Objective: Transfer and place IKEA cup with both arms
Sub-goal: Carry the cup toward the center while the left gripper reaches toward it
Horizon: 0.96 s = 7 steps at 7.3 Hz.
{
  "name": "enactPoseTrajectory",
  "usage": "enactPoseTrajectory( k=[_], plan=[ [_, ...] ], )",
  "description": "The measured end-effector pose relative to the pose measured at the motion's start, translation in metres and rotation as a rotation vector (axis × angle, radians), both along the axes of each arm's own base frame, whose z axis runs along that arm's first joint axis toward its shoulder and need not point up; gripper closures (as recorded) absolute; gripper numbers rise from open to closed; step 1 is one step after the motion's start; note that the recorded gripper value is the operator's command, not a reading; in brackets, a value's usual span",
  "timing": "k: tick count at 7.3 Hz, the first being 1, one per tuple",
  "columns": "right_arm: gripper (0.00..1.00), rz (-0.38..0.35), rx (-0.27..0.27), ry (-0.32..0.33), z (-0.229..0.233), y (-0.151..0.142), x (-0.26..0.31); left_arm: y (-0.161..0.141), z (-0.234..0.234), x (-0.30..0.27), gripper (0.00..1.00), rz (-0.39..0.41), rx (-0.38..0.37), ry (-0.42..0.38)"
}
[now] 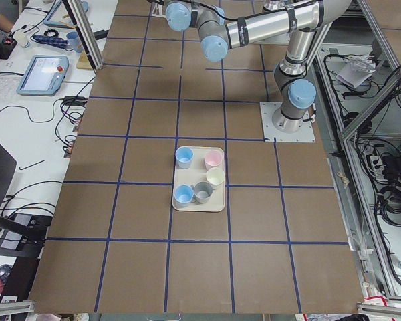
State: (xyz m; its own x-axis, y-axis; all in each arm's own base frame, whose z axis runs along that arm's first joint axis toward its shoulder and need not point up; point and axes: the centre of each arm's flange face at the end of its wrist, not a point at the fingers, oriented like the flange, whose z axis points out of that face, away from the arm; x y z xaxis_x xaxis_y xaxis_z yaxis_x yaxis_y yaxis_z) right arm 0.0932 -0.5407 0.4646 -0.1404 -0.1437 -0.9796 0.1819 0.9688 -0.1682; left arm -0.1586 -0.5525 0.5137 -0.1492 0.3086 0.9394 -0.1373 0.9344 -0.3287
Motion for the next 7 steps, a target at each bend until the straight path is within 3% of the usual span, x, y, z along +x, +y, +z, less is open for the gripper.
enactPoseTrajectory(
  k=[2,7],
  plan=[
    [0.83,0.015,-0.006,-0.056,0.006,0.004,0.026,-0.009,0.002,-0.028,0.0,-0.028,-0.068,-0.059],
    [0.83,0.032,-0.008,-0.099,0.009,0.007,0.048,-0.003,0.009,-0.053,0.0,-0.044,-0.004,-0.037]
  ],
)
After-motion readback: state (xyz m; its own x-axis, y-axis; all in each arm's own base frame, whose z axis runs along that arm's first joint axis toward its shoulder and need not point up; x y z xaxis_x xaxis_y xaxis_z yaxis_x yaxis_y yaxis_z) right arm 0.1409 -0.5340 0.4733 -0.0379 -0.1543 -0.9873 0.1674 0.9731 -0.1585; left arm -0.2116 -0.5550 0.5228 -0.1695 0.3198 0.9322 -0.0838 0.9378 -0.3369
